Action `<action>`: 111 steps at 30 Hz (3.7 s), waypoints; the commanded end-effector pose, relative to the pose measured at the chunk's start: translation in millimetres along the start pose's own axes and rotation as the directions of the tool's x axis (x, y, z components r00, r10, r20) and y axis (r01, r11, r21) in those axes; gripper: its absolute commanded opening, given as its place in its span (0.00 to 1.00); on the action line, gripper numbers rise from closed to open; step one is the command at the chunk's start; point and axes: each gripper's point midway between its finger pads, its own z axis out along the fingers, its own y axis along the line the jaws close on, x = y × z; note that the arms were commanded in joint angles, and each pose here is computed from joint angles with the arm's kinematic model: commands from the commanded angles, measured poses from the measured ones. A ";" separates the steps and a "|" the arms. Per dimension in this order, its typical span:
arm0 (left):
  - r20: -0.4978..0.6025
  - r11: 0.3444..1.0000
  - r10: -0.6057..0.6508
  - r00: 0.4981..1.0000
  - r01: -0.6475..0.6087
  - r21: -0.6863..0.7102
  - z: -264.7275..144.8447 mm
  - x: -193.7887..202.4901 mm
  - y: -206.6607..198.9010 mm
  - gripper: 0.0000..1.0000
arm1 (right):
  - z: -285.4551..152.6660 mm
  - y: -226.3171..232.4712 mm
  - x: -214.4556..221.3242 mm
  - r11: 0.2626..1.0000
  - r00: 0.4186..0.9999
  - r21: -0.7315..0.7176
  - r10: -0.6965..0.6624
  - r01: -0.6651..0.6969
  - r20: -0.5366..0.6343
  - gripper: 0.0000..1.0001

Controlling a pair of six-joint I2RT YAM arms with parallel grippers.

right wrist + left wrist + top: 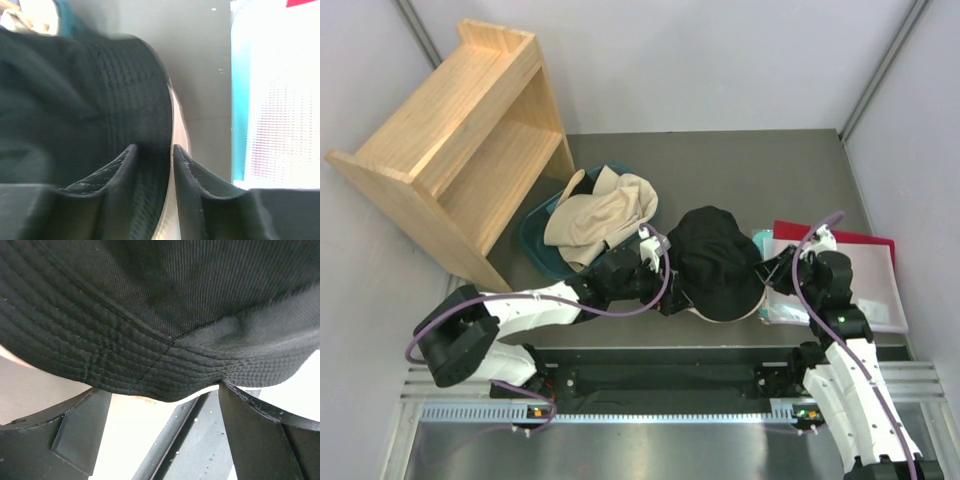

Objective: Stack the hats

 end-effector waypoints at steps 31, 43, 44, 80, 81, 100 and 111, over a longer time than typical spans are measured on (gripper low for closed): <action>0.118 0.549 0.250 0.961 -0.041 -0.835 -127.2 -185.5 210.7 0.75 | -70.6 51.8 -122.4 0.970 0.896 0.095 -0.244 0.225 0.371 1.00; 0.066 0.482 0.285 0.956 -0.083 -0.872 -106.4 -191.0 256.1 0.57 | -59.0 45.7 -114.0 0.967 0.907 0.093 -0.257 0.239 0.335 1.00; 0.086 0.480 0.305 0.948 -0.075 -0.874 -107.1 -197.1 255.2 0.47 | -59.2 45.7 -113.8 0.966 0.907 0.093 -0.257 0.239 0.335 1.00; 0.570 0.951 0.279 0.773 -0.139 -0.277 -218.5 -274.3 -38.4 0.00 | -82.3 265.7 -102.2 0.675 0.869 -0.561 -0.274 0.479 0.412 0.92; 0.576 0.954 0.281 0.767 -0.156 -0.257 -222.5 -274.2 -47.1 0.00 | -77.5 269.5 -97.7 0.667 0.863 -0.559 -0.292 0.493 0.413 0.92; 0.622 0.969 0.235 0.747 -0.233 -0.085 -253.8 -265.9 -109.9 0.00 | -57.2 314.7 -97.4 0.572 0.791 -0.561 -0.312 0.598 0.526 0.92; 0.626 0.969 0.235 0.744 -0.231 -0.089 -253.7 -264.2 -108.0 0.00 | -74.4 327.9 -95.8 0.506 0.791 -0.617 -0.282 0.603 0.542 0.09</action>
